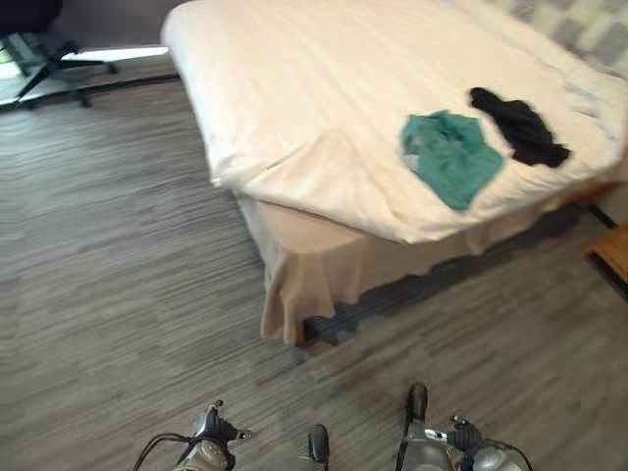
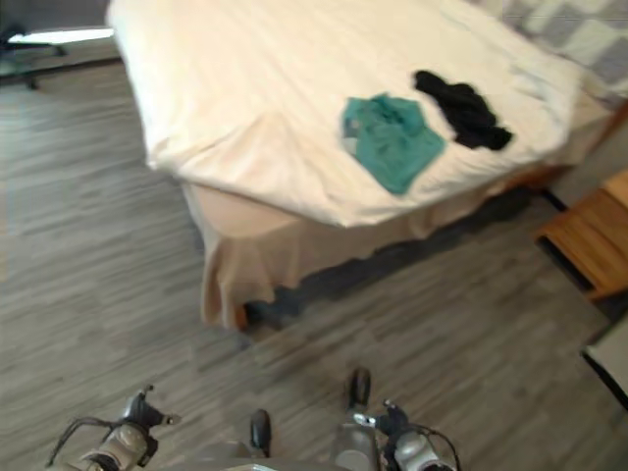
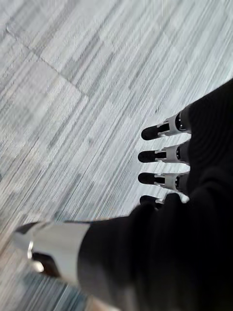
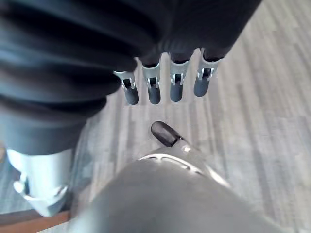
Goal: Tidy up the quilt and then pick up the clothes from the bed and put them into the laundry hamper.
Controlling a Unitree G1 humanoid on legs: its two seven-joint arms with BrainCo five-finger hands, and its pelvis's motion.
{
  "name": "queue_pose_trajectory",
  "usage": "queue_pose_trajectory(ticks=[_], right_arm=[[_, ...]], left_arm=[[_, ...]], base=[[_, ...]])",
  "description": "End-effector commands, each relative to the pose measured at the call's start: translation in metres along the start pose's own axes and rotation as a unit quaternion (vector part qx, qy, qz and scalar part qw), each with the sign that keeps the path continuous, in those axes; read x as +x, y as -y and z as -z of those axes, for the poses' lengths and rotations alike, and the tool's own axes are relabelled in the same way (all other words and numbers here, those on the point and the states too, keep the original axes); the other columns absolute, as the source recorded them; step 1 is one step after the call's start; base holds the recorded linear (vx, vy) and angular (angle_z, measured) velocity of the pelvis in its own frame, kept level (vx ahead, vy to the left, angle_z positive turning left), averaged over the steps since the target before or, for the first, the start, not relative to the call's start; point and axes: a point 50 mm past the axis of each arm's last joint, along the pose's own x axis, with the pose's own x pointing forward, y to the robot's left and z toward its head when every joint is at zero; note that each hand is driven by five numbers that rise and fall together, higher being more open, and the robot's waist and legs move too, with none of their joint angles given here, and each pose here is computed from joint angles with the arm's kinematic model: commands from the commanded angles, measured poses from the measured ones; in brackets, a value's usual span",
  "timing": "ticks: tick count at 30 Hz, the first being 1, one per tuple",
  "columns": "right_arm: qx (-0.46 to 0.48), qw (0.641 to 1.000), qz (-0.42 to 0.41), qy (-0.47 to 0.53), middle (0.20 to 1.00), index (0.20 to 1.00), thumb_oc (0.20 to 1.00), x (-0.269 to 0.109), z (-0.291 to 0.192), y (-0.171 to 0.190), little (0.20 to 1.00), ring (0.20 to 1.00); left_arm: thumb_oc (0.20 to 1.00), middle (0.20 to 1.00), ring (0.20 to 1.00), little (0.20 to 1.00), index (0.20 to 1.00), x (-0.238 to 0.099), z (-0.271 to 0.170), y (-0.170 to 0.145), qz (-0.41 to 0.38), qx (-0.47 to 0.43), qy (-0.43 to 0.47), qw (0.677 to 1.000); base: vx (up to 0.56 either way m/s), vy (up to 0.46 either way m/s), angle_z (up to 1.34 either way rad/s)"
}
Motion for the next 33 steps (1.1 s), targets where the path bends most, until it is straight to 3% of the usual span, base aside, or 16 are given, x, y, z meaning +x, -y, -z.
queue_pose_trajectory(ticks=[1, 5, 13, 19, 23, 24, 25, 26, 28, 29, 30, 33], right_arm=[[0.009, 1.000, 0.017, 0.002, 1.000, 1.000, 1.000, 0.003, -0.006, 0.014, 1.000, 1.000], [-0.004, 1.000, 0.006, -0.013, 1.000, 1.000, 1.000, 0.001, 0.004, 0.010, 1.000, 1.000], [-0.018, 0.997, 0.051, -0.052, 1.000, 1.000, 1.000, -0.001, 0.027, 0.039, 1.000, 1.000], [-0.008, 0.996, 0.061, -0.064, 1.000, 1.000, 1.000, -0.003, 0.034, 0.037, 1.000, 1.000], [-0.007, 0.996, 0.054, -0.065, 1.000, 1.000, 1.000, -0.005, 0.038, 0.028, 1.000, 1.000], [-0.007, 0.997, 0.051, -0.058, 1.000, 1.000, 1.000, -0.006, 0.038, 0.025, 1.000, 1.000], [-0.007, 0.997, 0.051, -0.058, 1.000, 1.000, 1.000, -0.006, 0.038, 0.024, 1.000, 1.000], [-0.006, 0.997, 0.050, -0.053, 1.000, 1.000, 1.000, -0.007, 0.040, 0.022, 1.000, 1.000], [-0.002, 0.998, 0.041, -0.037, 1.000, 1.000, 1.000, -0.010, 0.042, 0.016, 1.000, 1.000], [-0.003, 0.998, 0.041, -0.037, 1.000, 1.000, 1.000, -0.010, 0.042, 0.016, 1.000, 1.000], [0.002, 0.999, 0.037, -0.038, 1.000, 1.000, 1.000, -0.012, 0.047, 0.015, 1.000, 1.000], [0.010, 0.998, 0.028, -0.049, 1.000, 1.000, 1.000, -0.015, 0.056, 0.018, 1.000, 1.000]], left_arm=[[1.000, 1.000, 1.000, 1.000, 1.000, -0.003, 0.014, 0.002, -0.003, 0.006, -0.014, 1.000], [1.000, 1.000, 1.000, 1.000, 1.000, -0.009, 0.031, 0.014, 0.005, -0.017, -0.035, 0.999], [1.000, 1.000, 1.000, 1.000, 1.000, -0.011, 0.002, 0.039, 0.027, -0.074, 0.008, 0.997], [1.000, 1.000, 1.000, 1.000, 1.000, -0.014, 0.016, 0.040, 0.016, -0.101, -0.022, 0.995], [1.000, 1.000, 1.000, 1.000, 1.000, -0.015, 0.037, 0.025, -0.035, -0.193, -0.057, 0.979], [1.000, 1.000, 1.000, 1.000, 1.000, -0.012, 0.033, -0.012, -0.110, -0.252, -0.019, 0.961], [1.000, 1.000, 1.000, 1.000, 1.000, -0.012, 0.033, -0.012, -0.110, -0.252, -0.019, 0.961], [1.000, 1.000, 1.000, 1.000, 1.000, -0.012, 0.024, -0.043, -0.159, -0.260, 0.028, 0.952], [1.000, 1.000, 1.000, 1.000, 1.000, -0.028, -0.017, -0.133, -0.285, -0.225, 0.176, 0.915], [1.000, 1.000, 1.000, 1.000, 1.000, -0.029, -0.017, -0.133, -0.285, -0.225, 0.176, 0.915], [1.000, 1.000, 1.000, 1.000, 1.000, -0.044, -0.038, -0.165, -0.326, -0.193, 0.242, 0.893], [1.000, 1.000, 1.000, 1.000, 1.000, -0.093, -0.084, -0.221, -0.410, -0.086, 0.370, 0.830]], base=[[0.48, -0.448, 1.06], [0.38, -0.486, 1.04], [0.08, -0.238, 0.28], [0.04, -0.027, -0.02], [0.08, 0.035, -0.02], [0.07, 0.048, -0.01], [0.07, 0.046, 0.00], [0.03, 0.033, -0.02], [0.02, 0.018, -0.01], [0.00, 0.004, -0.03], [-0.02, -0.001, -0.05], [-0.03, 0.002, -0.05]])
